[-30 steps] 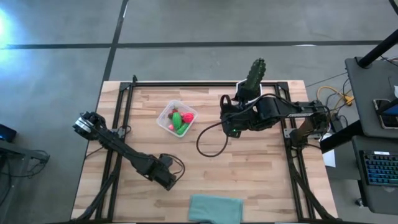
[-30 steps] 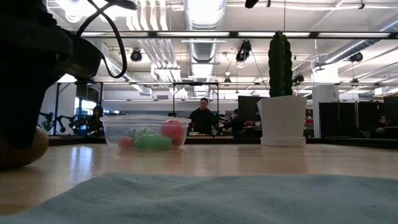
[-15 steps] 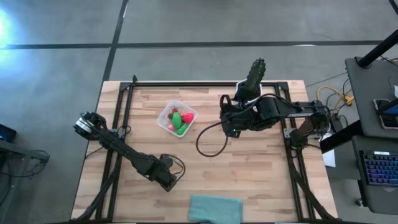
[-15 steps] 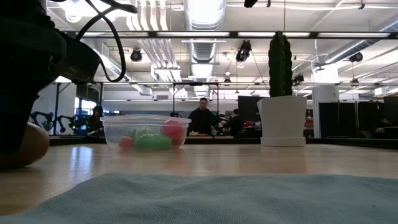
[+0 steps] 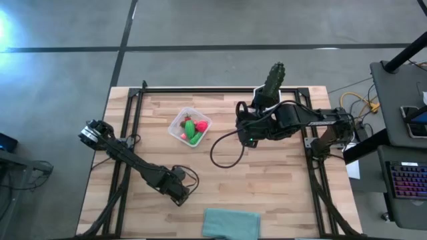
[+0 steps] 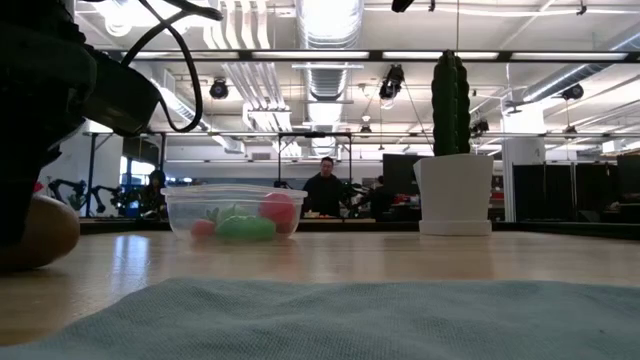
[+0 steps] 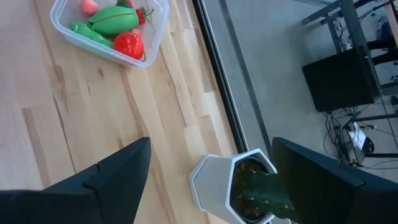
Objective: Pick and placing Produce into tupperware
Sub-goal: Put the brown kiwi into the transparent bin
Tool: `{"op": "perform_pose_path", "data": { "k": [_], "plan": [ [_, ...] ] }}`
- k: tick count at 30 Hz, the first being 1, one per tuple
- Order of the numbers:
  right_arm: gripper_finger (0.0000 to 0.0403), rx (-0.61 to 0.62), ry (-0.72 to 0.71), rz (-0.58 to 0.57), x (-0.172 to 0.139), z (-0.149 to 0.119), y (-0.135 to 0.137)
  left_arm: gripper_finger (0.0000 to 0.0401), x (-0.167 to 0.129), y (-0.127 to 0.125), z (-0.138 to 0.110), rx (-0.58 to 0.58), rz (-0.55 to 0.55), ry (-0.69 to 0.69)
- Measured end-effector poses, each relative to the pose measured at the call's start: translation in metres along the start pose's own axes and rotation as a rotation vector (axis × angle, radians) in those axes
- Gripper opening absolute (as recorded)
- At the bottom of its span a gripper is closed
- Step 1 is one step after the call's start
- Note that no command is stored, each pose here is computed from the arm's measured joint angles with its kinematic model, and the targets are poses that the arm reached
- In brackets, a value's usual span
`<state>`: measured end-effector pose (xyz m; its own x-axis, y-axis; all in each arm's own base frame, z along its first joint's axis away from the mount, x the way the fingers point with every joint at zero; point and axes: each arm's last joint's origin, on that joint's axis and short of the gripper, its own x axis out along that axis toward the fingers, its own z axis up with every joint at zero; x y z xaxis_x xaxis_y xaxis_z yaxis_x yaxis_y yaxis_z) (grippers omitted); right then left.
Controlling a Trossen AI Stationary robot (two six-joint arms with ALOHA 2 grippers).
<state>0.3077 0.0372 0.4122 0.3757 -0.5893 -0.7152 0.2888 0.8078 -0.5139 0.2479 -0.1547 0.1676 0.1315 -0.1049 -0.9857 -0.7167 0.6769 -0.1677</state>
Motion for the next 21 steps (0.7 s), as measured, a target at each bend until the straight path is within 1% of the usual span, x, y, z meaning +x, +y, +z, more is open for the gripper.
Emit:
{"op": "perform_pose_path", "data": {
  "k": [5,8,12,14,17,19,21],
  "plan": [
    [0.0325,0.002,-0.002,0.0,0.0,0.0,0.0,0.0242,-0.003,0.0,0.0,0.002,-0.006,-0.015],
    [0.0325,0.003,-0.003,0.001,0.0,0.0,0.0,0.0245,-0.007,0.001,0.001,0.001,-0.017,-0.033],
    [0.0325,0.003,-0.003,0.0,0.0,0.0,0.0,0.0246,-0.021,0.003,0.005,0.01,-0.04,-0.069],
    [0.0325,0.003,-0.003,0.0,0.0,0.0,0.0,0.0247,-0.033,0.009,0.01,-0.004,-0.027,-0.13],
    [0.0325,0.003,-0.003,0.0,0.0,0.0,0.0,0.0247,-0.056,0.021,0.021,-0.026,0.008,-0.257],
    [0.0325,0.003,-0.003,0.0,0.0,0.0,0.0,0.0248,-0.074,0.033,0.031,-0.046,0.025,-0.34],
    [0.0325,0.003,-0.003,0.0,0.0,0.0,0.0,0.0248,-0.089,0.044,0.044,-0.05,0.02,-0.408]
  ]
}}
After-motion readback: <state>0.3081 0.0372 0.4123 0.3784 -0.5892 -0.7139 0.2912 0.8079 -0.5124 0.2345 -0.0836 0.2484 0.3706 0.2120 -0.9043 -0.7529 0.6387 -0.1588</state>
